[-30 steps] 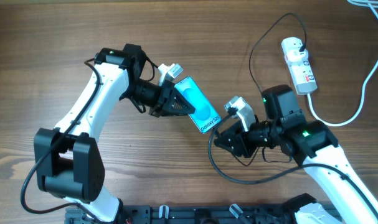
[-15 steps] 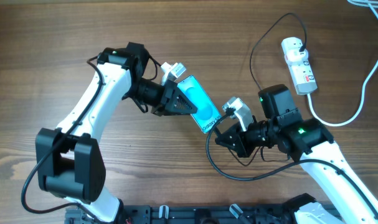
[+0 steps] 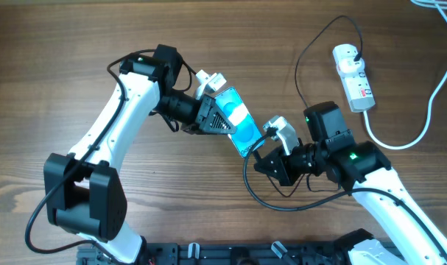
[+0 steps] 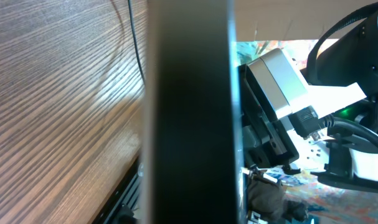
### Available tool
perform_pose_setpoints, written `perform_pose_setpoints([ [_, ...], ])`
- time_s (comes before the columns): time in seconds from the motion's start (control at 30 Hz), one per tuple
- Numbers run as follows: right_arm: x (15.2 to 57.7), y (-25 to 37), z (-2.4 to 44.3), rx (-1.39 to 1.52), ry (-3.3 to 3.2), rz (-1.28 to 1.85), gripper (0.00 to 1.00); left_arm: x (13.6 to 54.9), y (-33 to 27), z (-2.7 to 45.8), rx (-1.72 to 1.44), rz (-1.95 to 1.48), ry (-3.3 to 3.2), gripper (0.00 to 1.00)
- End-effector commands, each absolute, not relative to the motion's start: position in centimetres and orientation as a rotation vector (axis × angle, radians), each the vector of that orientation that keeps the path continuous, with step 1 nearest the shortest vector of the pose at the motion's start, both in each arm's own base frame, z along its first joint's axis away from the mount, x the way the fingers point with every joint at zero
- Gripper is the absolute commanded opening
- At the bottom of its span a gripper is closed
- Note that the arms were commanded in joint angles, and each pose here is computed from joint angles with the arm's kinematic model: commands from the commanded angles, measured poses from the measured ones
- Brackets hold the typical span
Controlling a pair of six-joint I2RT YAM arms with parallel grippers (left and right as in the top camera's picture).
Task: Plug charger to phone and switch on socket
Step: 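Push the plug into the phone port with the right gripper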
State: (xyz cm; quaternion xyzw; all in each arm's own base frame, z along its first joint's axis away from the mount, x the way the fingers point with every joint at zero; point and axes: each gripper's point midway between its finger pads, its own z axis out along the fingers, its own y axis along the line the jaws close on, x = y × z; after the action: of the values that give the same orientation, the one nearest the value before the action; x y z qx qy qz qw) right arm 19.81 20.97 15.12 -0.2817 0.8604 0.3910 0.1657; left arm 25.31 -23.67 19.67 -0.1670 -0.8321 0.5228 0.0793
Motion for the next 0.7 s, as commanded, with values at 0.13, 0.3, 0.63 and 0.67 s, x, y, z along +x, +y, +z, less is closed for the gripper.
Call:
perform_pose_setpoints([
  [0.13,23.4,22.5,20.2,-0.834,2.217,1.088,0.04,18.2,-26.8,19.4,-0.576,1.422,-2.294,0.04],
  [0.3,23.8,22.6,20.6,-0.831,2.192,1.087,0.04,17.8,-26.6,19.6,-0.582,1.416,-2.281,0.04],
  [0.63,22.5,22.0,19.1,-0.82,2.292,1.086,0.18,20.0,-26.7,19.4,-0.549,1.478,-2.329,0.04],
  [0.67,22.6,21.8,19.0,-0.814,2.304,1.076,0.21,20.0,-26.7,19.4,-0.555,1.482,-2.331,0.04],
])
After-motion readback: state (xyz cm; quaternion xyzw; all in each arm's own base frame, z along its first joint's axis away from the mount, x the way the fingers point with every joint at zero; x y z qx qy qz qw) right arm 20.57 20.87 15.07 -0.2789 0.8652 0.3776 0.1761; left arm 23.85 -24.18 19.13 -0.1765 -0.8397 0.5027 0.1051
